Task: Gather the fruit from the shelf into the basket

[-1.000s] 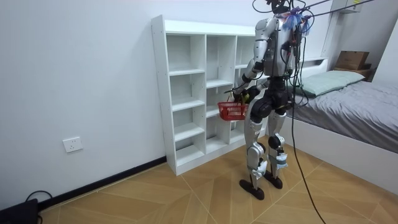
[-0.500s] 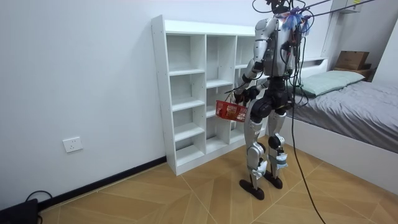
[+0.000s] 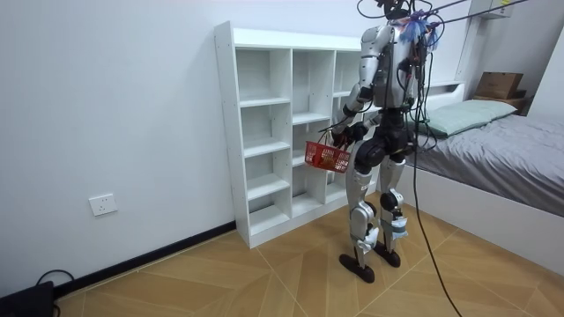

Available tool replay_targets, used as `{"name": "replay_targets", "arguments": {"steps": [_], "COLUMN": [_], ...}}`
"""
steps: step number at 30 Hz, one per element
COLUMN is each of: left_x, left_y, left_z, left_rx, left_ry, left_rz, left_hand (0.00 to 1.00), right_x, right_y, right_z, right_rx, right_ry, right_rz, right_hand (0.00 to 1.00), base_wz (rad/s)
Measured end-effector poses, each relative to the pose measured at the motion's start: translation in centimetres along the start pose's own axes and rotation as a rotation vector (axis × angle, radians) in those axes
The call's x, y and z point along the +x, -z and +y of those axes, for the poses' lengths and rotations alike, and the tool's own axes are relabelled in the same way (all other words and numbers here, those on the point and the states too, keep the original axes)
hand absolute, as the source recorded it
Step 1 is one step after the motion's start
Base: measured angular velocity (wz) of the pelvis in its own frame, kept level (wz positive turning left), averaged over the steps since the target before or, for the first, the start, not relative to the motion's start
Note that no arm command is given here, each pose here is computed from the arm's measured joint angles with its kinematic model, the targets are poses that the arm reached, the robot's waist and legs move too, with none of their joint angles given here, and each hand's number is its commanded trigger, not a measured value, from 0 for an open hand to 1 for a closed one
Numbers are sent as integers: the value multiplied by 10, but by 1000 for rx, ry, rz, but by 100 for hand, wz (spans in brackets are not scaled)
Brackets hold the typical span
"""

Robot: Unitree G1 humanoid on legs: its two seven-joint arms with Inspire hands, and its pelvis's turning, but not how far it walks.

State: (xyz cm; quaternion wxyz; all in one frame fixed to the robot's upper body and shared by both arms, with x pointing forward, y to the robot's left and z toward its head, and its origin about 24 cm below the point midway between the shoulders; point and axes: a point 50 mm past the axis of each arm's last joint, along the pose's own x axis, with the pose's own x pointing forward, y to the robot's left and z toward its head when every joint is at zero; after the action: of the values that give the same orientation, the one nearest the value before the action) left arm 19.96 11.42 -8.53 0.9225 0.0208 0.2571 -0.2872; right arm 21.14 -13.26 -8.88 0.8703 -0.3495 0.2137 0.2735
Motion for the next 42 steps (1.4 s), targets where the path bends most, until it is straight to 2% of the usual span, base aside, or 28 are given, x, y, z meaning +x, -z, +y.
{"name": "replay_targets", "arguments": {"steps": [8, 14, 19, 28, 42], "left_x": [-1, -5, -16, -26, -32], "left_y": [-7, -8, 5, 19, 24], "left_z": [1, 8, 16, 16, 24], "left_rx": [15, 39, 15, -13, -33], "left_ry": [-10, -56, -138, -167, -255], "left_rz": [-32, -37, -6, 27, 35], "left_hand": [100, 100, 100, 100, 100], "right_x": [0, 0, -5, -16, -23], "right_y": [-7, -11, -17, -16, -16], "right_z": [-4, -4, -5, -3, -20], "right_rx": [0, 10, 55, 97, 158], "right_ry": [15, 23, 46, 63, 176], "right_rz": [-30, -51, -92, -108, -128], "right_hand": [0, 0, 0, 0, 0], "base_wz": [0, 0, -9, -1, -4]}}
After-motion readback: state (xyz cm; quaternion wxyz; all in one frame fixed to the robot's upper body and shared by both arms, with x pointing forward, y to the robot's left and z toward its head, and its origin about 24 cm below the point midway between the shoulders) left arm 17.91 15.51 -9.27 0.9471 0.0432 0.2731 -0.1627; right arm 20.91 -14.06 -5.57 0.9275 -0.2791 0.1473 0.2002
